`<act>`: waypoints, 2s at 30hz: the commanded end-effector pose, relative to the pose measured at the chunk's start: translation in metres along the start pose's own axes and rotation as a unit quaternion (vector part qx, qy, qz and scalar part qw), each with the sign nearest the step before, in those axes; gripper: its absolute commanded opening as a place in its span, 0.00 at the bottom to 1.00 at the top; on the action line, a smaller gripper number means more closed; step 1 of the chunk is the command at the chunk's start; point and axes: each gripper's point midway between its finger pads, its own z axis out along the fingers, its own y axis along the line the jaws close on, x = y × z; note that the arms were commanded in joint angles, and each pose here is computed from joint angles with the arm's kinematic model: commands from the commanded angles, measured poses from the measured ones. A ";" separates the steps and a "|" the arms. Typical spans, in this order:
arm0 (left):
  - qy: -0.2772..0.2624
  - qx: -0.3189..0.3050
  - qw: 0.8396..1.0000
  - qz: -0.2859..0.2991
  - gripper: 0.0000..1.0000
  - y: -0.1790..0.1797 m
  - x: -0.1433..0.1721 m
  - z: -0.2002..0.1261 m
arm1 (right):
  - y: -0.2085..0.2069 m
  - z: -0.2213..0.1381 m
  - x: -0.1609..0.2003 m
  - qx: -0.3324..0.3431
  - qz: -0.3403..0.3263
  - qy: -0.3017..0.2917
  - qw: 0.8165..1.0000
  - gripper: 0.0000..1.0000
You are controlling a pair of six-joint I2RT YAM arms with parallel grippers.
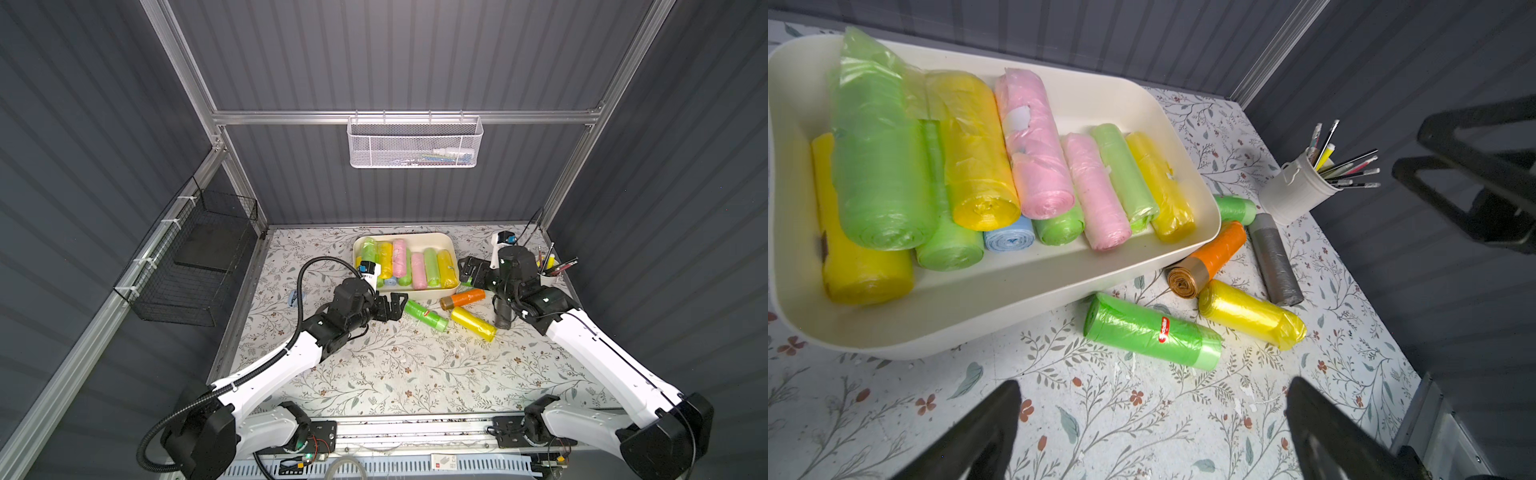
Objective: Put the roll of trash bags into the storage box
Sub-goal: Pick up the roll of trash bags from the center of the board.
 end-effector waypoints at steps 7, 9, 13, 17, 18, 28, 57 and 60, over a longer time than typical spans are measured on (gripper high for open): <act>-0.012 -0.013 0.999 -0.027 1.00 0.004 -0.014 0.000 | 0.011 0.005 0.065 0.008 -0.073 0.064 0.995 0.99; -0.013 -0.016 0.999 -0.041 1.00 0.009 -0.014 -0.001 | 0.014 0.008 0.082 0.001 -0.084 0.090 0.992 0.99; -0.008 -0.010 0.997 -0.082 1.00 0.027 -0.009 0.000 | 0.024 0.013 0.108 -0.016 -0.121 0.128 0.984 0.99; -0.002 0.004 0.990 -0.142 1.00 0.050 -0.010 -0.001 | 0.024 0.017 0.131 -0.019 -0.139 0.170 0.975 0.99; -0.004 0.002 0.989 -0.145 1.00 0.054 -0.010 -0.003 | 0.026 0.019 0.136 -0.026 -0.142 0.180 0.973 0.99; -0.008 0.015 0.983 -0.180 1.00 0.065 -0.017 -0.021 | 0.038 0.034 0.164 -0.053 -0.155 0.235 0.958 0.93; 0.016 0.057 0.962 -0.268 1.00 0.093 -0.006 -0.029 | 0.035 0.104 0.188 0.006 -0.257 0.293 0.921 0.76; 0.016 0.054 0.962 -0.268 1.00 0.093 -0.006 -0.029 | 0.035 0.108 0.189 0.009 -0.263 0.295 0.919 0.76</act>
